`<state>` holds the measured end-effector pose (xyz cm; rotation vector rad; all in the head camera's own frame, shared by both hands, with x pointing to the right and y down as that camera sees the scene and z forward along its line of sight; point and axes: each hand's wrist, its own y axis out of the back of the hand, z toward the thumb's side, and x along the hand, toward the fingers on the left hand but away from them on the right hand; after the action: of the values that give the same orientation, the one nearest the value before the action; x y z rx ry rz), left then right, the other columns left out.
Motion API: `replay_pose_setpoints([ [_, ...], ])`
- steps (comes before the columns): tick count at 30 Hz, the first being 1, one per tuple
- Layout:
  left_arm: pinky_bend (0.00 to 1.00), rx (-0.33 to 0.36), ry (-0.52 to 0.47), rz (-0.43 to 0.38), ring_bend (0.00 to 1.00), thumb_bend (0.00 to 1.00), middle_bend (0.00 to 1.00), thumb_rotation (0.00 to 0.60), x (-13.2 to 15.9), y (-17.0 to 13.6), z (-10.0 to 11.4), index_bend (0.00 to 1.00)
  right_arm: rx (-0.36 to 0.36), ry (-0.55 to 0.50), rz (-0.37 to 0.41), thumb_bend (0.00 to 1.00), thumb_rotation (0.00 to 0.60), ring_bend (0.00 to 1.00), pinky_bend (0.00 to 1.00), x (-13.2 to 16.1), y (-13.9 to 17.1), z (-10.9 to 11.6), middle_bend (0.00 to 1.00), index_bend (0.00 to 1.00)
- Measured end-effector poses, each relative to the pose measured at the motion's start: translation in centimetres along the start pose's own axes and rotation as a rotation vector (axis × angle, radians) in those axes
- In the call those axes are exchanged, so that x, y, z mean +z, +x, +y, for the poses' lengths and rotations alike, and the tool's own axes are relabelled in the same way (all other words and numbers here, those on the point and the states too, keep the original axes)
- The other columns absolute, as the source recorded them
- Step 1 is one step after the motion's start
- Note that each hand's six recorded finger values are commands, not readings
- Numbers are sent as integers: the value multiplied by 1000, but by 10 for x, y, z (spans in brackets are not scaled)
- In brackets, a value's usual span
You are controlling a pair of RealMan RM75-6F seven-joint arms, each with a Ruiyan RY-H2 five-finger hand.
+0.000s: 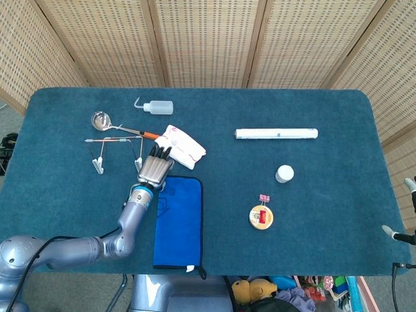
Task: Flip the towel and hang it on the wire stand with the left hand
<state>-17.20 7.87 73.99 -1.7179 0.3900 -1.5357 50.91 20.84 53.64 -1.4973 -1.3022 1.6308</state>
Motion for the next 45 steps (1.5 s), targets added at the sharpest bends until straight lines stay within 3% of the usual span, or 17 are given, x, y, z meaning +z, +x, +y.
replay_pose_setpoints([
  [23, 0, -50, -41, -25, 0, 343, 0, 600, 8, 4, -16, 374, 3, 3, -3, 0, 600, 0, 0, 0, -1, -1, 0, 0],
  [41, 0, -46, -44, -31, 0, 343, 0, 600, 11, 0, -19, 461, 2, 0, 5, 0, 600, 0, 0, 1, 1, 0, 0, 0],
  [45, 0, -49, -37, -29, 0, 342, 0, 600, 12, 0, -21, 531, 1, -1, 5, 0, 600, 0, 0, 1, 1, 0, 0, 0],
])
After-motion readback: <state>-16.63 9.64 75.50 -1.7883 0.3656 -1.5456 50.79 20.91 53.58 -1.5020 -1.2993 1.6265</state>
